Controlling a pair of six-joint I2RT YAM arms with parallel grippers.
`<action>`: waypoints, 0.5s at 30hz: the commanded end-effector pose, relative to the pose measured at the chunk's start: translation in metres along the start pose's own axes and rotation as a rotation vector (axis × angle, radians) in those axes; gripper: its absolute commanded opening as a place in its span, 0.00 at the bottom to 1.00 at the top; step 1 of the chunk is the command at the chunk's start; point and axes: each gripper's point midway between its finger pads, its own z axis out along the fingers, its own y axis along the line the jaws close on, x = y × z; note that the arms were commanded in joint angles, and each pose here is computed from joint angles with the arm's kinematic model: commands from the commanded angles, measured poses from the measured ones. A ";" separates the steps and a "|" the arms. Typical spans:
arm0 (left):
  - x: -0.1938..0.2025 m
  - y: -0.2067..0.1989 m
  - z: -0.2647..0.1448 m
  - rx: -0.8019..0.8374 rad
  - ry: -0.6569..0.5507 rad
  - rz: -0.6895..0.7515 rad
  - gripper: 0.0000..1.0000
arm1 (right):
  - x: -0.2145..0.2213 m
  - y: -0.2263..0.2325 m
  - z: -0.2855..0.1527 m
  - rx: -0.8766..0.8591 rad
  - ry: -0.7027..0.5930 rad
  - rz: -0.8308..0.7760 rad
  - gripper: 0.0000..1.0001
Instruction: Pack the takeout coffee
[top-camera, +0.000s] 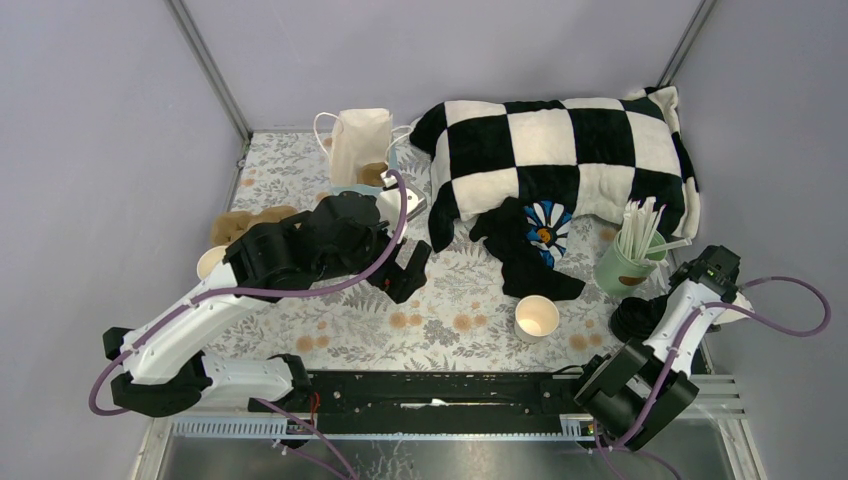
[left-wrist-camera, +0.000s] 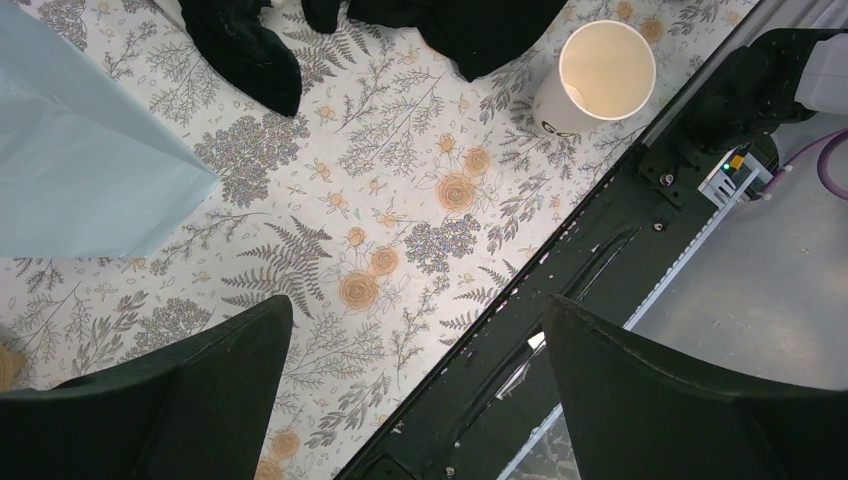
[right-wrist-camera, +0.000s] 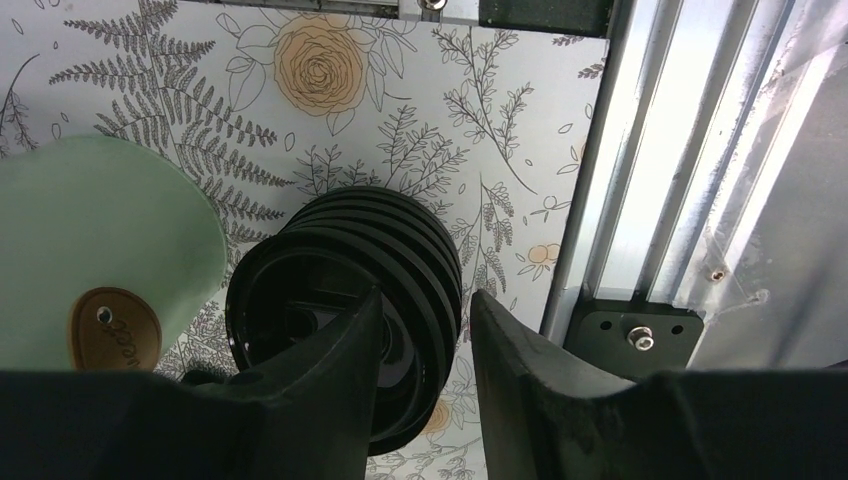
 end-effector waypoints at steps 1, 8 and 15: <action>-0.014 -0.002 -0.003 0.005 -0.047 0.016 0.99 | -0.002 0.005 0.001 -0.014 -0.007 0.008 0.43; -0.014 -0.002 -0.001 0.003 -0.044 0.018 0.99 | -0.003 0.007 0.000 -0.020 -0.014 0.004 0.39; -0.014 -0.003 0.000 0.008 -0.042 0.019 0.99 | -0.003 0.008 -0.001 -0.025 -0.017 -0.002 0.33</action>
